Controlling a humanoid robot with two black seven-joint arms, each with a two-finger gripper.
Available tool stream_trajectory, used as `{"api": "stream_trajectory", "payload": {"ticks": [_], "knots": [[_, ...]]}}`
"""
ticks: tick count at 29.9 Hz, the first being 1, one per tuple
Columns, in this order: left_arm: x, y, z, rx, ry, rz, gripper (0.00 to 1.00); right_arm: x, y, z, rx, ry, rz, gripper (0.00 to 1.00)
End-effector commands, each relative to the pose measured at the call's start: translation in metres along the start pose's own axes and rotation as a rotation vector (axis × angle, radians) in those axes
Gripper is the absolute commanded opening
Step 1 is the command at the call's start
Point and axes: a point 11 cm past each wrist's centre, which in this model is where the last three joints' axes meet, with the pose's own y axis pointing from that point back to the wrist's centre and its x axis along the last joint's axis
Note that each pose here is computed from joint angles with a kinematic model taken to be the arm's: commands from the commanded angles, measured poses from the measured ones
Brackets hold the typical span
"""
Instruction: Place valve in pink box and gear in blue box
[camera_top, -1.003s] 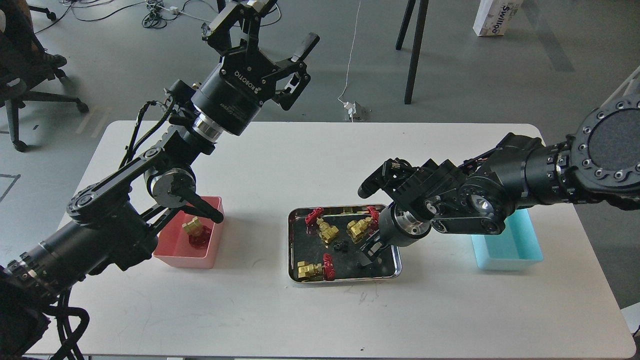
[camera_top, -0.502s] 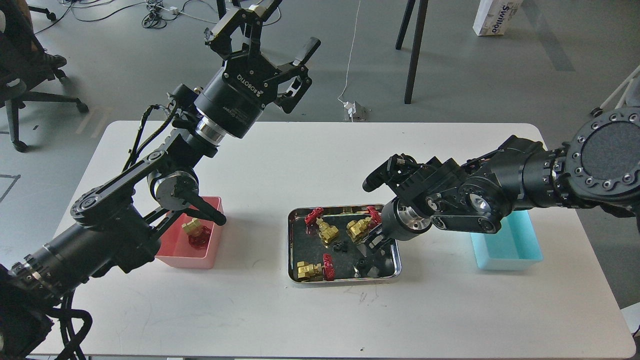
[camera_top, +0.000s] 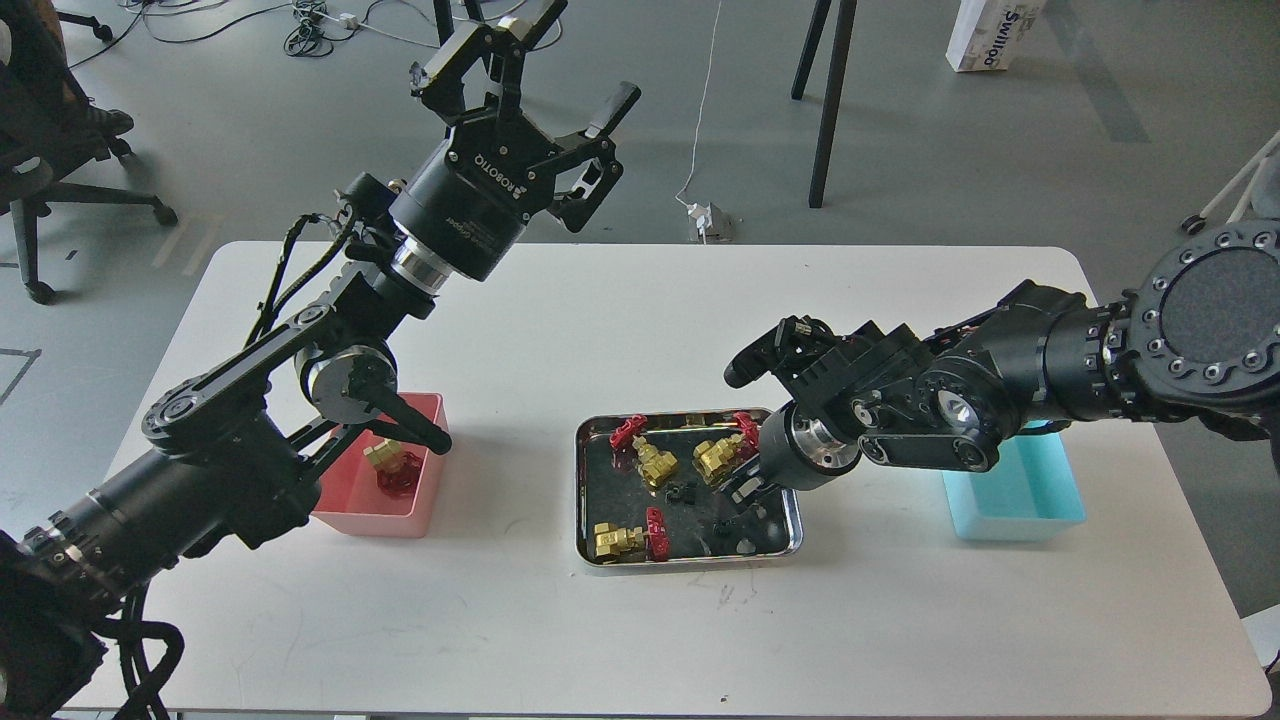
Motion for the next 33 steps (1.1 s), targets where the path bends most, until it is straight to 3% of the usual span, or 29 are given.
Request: {"api": "stream_trajectory", "payload": {"ticks": [1, 33], "knots": [[0.000, 0.001, -0.001, 0.001, 0.001, 0.001, 0.80, -0.004, -0.004, 0.000, 0.012, -0.007, -0.001, 0.63], [0.000, 0.005, -0.008, 0.012, 0.014, 0.006, 0.83, -0.032, -0.028, -0.003, 0.101, -0.061, -0.001, 0.62]]}}
